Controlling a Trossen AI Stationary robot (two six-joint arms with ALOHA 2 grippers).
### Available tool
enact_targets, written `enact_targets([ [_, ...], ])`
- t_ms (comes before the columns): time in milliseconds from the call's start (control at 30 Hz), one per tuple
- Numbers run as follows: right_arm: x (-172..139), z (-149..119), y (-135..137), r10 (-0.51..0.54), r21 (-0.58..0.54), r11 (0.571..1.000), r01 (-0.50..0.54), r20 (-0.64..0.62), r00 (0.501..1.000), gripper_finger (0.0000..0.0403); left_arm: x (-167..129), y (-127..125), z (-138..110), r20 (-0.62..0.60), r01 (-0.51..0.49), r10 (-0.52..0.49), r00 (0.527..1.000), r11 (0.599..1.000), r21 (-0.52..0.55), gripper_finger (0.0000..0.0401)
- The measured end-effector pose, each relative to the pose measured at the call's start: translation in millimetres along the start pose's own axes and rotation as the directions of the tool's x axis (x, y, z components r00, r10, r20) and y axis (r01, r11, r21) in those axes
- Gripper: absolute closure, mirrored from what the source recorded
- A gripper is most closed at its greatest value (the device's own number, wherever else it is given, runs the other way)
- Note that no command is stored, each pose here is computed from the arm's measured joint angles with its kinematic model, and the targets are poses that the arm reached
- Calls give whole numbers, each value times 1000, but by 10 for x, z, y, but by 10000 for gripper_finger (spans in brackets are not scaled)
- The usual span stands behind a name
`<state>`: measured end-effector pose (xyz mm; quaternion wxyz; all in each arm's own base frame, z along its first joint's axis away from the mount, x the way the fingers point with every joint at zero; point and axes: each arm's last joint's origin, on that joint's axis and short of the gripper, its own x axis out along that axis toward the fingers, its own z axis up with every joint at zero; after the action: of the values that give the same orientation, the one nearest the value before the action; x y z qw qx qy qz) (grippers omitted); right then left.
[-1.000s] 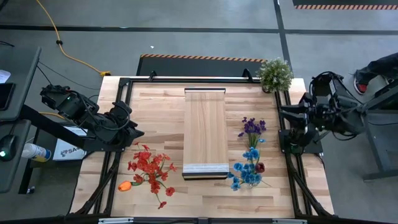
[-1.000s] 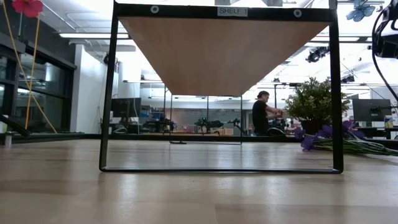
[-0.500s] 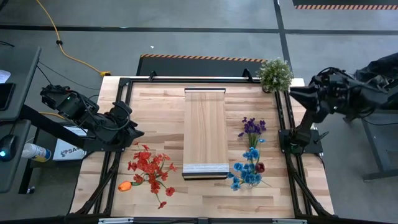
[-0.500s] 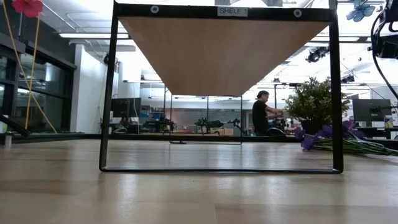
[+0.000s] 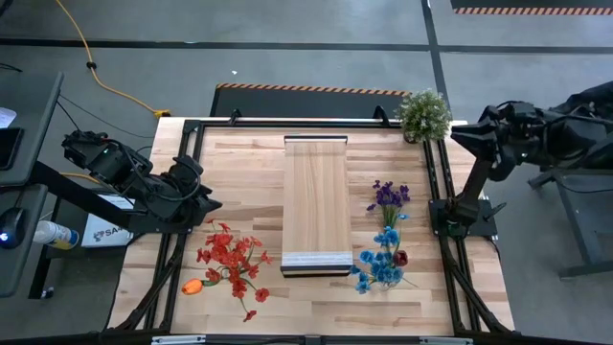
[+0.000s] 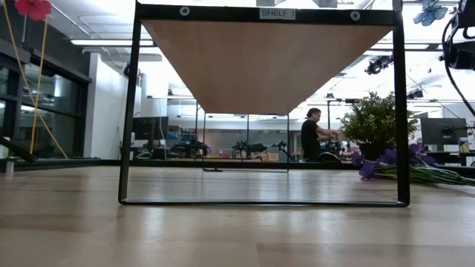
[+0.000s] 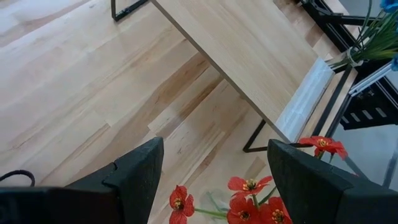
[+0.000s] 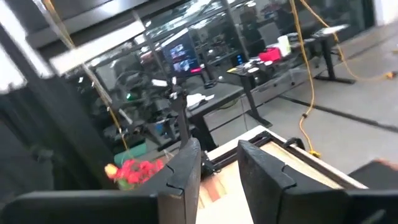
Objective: Pick and place flowers into a vace then onto a shelf
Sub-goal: Put the violet flowers into the right transparent vase
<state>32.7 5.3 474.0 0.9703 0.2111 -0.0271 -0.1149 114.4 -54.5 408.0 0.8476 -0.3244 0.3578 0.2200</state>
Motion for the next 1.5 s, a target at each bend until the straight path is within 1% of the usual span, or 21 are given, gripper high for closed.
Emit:
enact_targets([
  [100, 2, 48, 31, -8, -55, 998, 9, 5, 1000, 314, 0, 1, 4, 13, -4, 4, 1000, 1000, -1, 81],
  [200, -2, 134, 40, -6, -76, 997, 7, 7, 1000, 317, -1, 1, 5, 14, -4, 4, 1000, 1000, -1, 80],
  [467, -8, 421, 105, -8, -152, 988, 10, 17, 1000, 310, 0, 0, 5, 16, -3, 3, 1000, 1000, -5, 80],
  [700, -3, 576, 196, -66, -150, 986, 70, 35, 997, 308, 0, -1, 5, 16, -2, 2, 1000, 1000, -6, 82],
  [800, 2, 596, 245, -91, -171, 981, 97, 42, 995, 308, 0, -1, 6, 16, -2, 2, 1000, 1000, -6, 80],
  [967, 14, 549, 332, -94, -192, 976, 100, 42, 995, 308, 0, -1, 6, 16, -2, 2, 1000, 1000, -6, 81],
  [1100, 32, 438, 453, -36, -211, 977, 39, 17, 999, 308, 0, 0, 9, 29, -6, 7, 1000, 1000, -7, 81],
  [1200, 52, 316, 579, -20, -238, 971, 19, -1, 1000, 308, 0, 1, 12, 38, -9, 10, 999, 1000, -7, 80],
  [1300, 77, 227, 691, -2, -229, 973, -3, -22, 1000, 308, 0, 0, 12, 38, -8, 9, 999, 1000, -7, 81],
  [1400, 144, 147, 783, 14, -220, 975, -26, -54, 998, 308, -1, -3, 13, 40, -5, 5, 999, 1000, -9, 81],
  [1500, 264, 44, 838, -6, -223, 975, -16, -98, 995, 308, 0, -4, 13, 40, -5, 5, 999, 1000, -9, 80],
])
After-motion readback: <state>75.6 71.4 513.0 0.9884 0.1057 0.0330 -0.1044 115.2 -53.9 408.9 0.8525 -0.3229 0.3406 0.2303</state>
